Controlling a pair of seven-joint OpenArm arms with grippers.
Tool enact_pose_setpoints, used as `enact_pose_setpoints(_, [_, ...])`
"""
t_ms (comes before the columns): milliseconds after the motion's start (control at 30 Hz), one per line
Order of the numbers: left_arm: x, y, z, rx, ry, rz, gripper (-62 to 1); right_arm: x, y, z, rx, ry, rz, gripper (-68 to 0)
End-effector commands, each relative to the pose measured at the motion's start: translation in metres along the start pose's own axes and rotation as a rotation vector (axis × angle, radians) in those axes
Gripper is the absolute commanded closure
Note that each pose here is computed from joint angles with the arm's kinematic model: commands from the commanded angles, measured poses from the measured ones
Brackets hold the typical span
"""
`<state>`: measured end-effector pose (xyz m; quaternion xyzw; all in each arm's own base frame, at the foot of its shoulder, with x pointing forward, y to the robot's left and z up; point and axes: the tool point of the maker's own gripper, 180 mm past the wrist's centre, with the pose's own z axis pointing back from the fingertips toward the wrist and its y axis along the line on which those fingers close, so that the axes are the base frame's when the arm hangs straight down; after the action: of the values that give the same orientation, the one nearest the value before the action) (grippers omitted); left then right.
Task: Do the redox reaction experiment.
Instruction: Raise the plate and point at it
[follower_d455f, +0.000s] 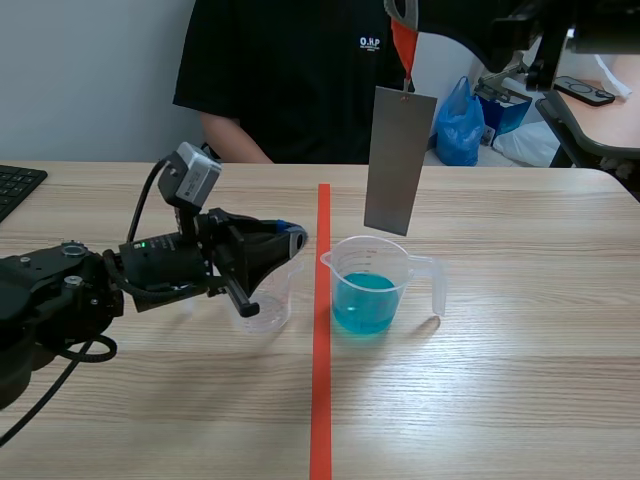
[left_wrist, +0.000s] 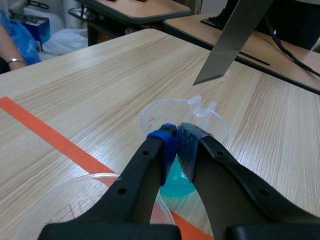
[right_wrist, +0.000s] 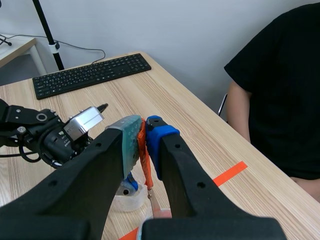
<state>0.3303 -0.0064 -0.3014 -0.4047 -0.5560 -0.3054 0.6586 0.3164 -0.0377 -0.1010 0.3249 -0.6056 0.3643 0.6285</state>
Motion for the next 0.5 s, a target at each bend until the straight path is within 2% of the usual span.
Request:
enact_pose_setpoints(0, [0.019,-0.002,-0.009,-0.019,-0.055,-0.015,-4.0,0.015,0.0,0.002,0.002,-0.039,0.027,-1.3])
enact_pose_setpoints(467, [0.036,-0.037,-0.051,-0.131,-0.097,-0.016,-4.0,0.015,0.0,0.002,0.002,-0.039,0.027,-1.3])
